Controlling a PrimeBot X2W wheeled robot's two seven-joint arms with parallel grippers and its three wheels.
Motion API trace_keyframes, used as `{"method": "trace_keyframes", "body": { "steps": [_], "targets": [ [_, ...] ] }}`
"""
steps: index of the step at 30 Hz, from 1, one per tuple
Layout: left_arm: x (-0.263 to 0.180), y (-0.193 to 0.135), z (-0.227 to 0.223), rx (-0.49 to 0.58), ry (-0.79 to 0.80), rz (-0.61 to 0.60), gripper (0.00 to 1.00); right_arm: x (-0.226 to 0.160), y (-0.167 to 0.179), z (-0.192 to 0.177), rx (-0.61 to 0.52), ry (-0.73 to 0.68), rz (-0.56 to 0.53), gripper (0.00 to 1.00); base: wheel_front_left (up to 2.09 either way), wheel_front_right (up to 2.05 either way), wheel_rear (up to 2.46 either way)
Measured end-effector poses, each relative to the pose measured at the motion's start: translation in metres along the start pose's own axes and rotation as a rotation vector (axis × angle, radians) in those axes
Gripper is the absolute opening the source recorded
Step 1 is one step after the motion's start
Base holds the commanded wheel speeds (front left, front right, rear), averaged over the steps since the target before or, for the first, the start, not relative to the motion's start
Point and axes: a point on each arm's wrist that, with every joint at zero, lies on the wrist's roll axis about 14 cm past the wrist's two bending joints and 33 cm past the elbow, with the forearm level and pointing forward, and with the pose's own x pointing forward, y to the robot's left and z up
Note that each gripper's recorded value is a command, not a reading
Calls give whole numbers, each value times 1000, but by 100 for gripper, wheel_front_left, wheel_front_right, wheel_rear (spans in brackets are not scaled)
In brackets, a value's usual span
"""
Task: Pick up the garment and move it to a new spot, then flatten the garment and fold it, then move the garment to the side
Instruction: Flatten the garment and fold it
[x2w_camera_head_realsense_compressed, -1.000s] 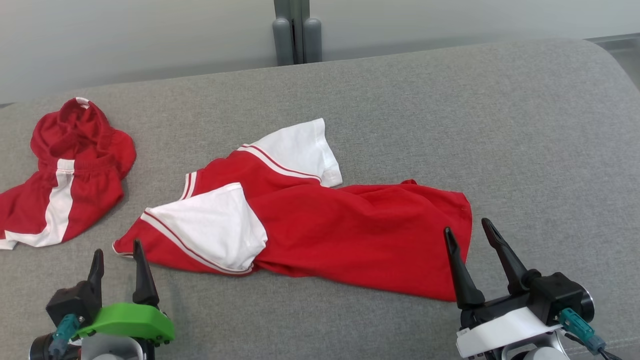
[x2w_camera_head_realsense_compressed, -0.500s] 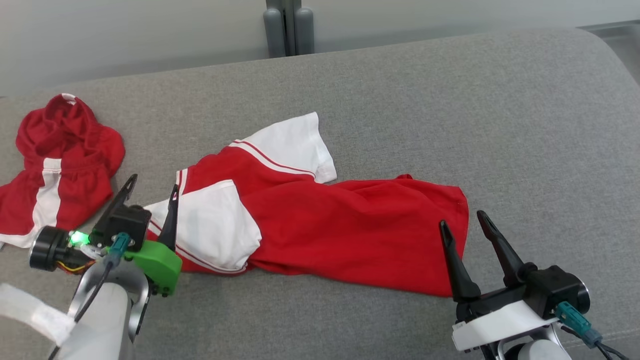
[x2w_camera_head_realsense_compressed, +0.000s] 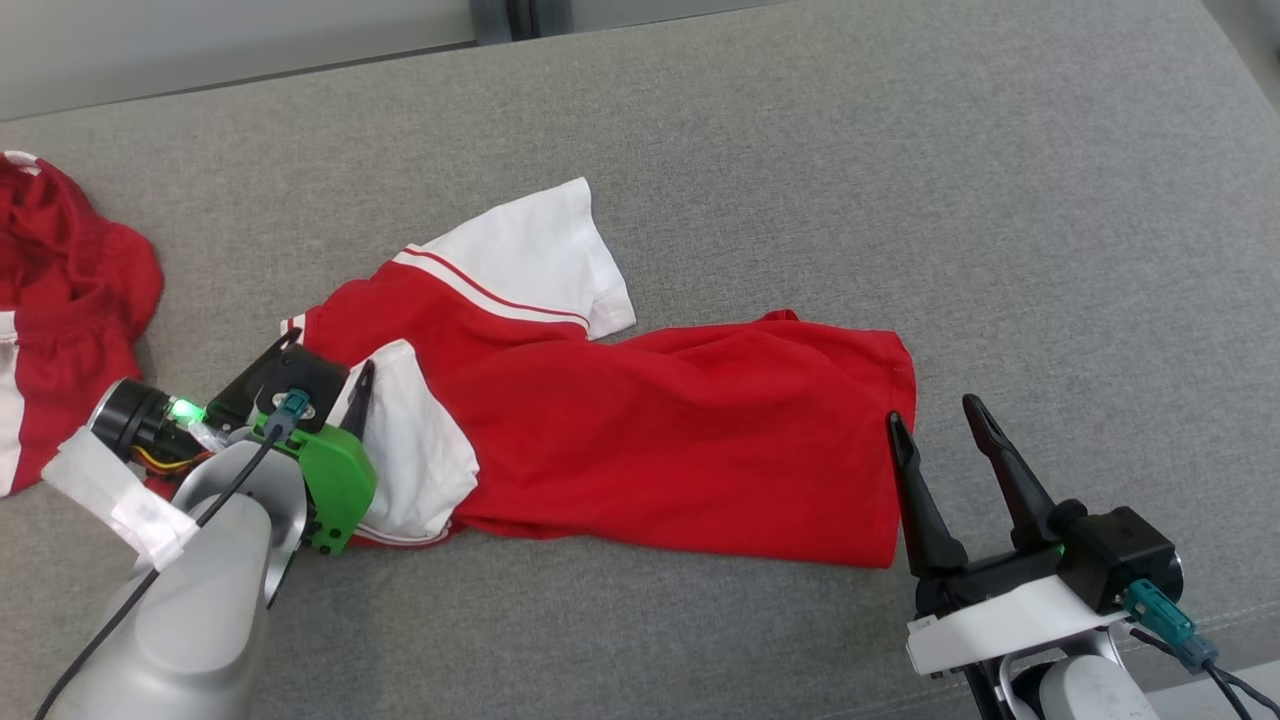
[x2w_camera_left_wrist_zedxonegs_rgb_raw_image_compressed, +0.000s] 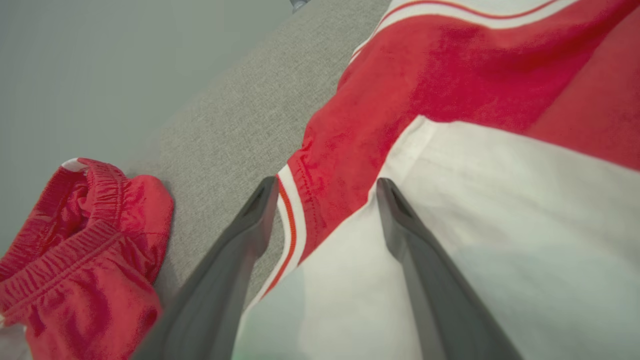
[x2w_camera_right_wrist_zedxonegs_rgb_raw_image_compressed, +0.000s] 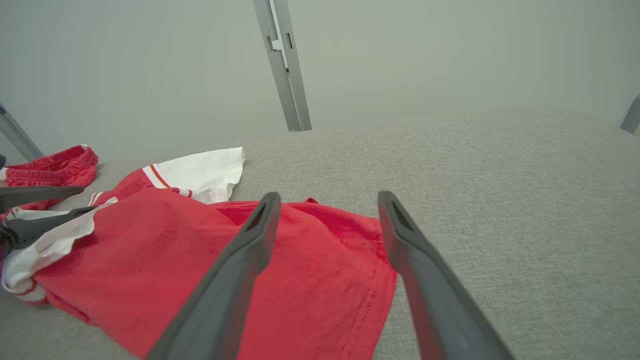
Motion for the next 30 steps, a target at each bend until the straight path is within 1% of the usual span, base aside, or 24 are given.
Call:
{"method": "trace_keyframes", "body": {
  "steps": [6, 11, 18, 21, 25, 26, 29, 30],
  "targets": [
    [13, -17, 3, 15, 10, -65, 100, 4, -1, -6, 7, 15, -2, 100, 0, 0, 0],
    [16, -19, 4, 61, 28, -93, 100, 2, -4, -3, 11, 9, -14, 100, 0, 0, 0],
    [7, -36, 8, 142, 14, -167, 100, -3, -13, 1, 11, 0, -44, 100, 0, 0, 0],
    [2, -46, 7, 150, 17, -201, 100, -4, -15, 0, 11, 2, -50, 100, 0, 0, 0],
    [1, -44, 3, 183, 45, -211, 100, -4, -15, -1, 16, 6, -53, 100, 0, 0, 0],
    [1, -44, 3, 183, 46, -213, 99, -4, -15, -1, 17, 6, -53, 100, 0, 0, 0],
    [0, -49, 2, 196, 56, -232, 79, -5, -16, 0, 16, 3, -55, 100, 0, 0, 0],
    [-1, -52, 2, 208, 59, -244, 78, -5, -16, 1, 16, 2, -56, 100, 0, 0, 0]
  ]
}}
